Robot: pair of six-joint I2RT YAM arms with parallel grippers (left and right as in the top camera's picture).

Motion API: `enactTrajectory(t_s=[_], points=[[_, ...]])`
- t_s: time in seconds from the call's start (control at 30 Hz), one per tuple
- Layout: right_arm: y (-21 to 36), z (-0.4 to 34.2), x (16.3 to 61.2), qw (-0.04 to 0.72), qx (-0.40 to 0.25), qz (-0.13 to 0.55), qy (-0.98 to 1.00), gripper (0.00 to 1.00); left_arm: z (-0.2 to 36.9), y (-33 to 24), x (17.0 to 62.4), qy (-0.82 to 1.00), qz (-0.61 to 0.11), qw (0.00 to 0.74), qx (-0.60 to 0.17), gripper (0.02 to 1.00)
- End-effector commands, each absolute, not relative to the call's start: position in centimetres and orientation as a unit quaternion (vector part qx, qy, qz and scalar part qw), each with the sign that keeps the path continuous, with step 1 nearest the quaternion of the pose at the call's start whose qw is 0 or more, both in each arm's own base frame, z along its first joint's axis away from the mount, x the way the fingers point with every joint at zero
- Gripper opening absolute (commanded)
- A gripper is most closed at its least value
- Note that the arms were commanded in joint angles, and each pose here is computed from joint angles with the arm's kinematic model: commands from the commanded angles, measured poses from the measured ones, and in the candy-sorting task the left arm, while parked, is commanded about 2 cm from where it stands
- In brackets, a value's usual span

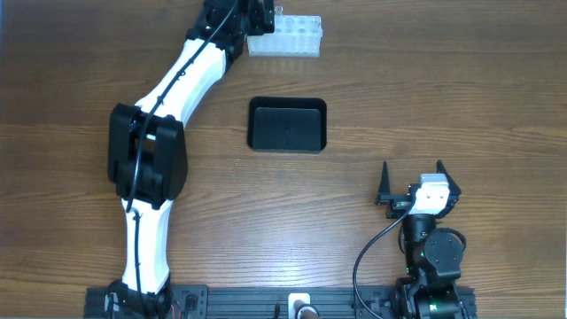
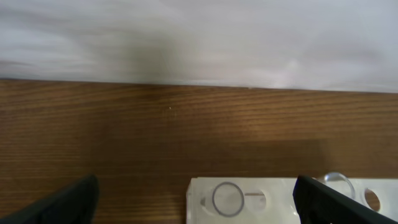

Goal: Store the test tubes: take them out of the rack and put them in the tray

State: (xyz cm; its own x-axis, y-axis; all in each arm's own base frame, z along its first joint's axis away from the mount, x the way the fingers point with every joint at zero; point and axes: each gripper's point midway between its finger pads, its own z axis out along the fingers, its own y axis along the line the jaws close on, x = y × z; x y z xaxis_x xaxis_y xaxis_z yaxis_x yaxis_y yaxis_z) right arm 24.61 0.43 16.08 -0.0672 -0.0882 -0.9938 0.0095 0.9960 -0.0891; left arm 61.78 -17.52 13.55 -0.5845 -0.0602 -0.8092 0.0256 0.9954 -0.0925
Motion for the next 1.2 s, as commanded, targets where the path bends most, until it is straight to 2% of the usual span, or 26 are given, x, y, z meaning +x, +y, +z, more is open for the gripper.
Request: enactTrajectory(t_s=[0.03,0.23,0.43,0.7,0.9,1.2], points=[[0.3,15.9,24.6,0.683,-0.025,-0.04,0.729,0.993,12.7,-17.4,63.0,0.887,-0.041,0.46,-0.023,0.974],[0.3,15.9,24.6,0.683,-0.025,-0.04,0.729,0.991,12.5,-18.1,63.2,0.886,-0.043,0.462,-0.019,0.941],[0.3,15.9,24.6,0.683,-0.025,-0.04,0.729,0.993,12.4,-18.6,63.0,0.886,-0.045,0.461,-0.015,0.825],[0.3,15.9,24.6,0.683,-0.025,-0.04,0.729,0.993,12.3,-19.4,62.8,0.887,-0.048,0.46,-0.01,0.726],[0.3,15.9,24.6,0.683,-0.025,-0.04,0.729,0.991,11.7,-19.1,62.8,0.888,-0.038,0.458,-0.013,0.599],[0.3,15.9,24.6,0.683,-0.025,-0.04,0.729,0.991,11.1,-19.2,63.2,0.885,-0.039,0.463,-0.016,0.483]])
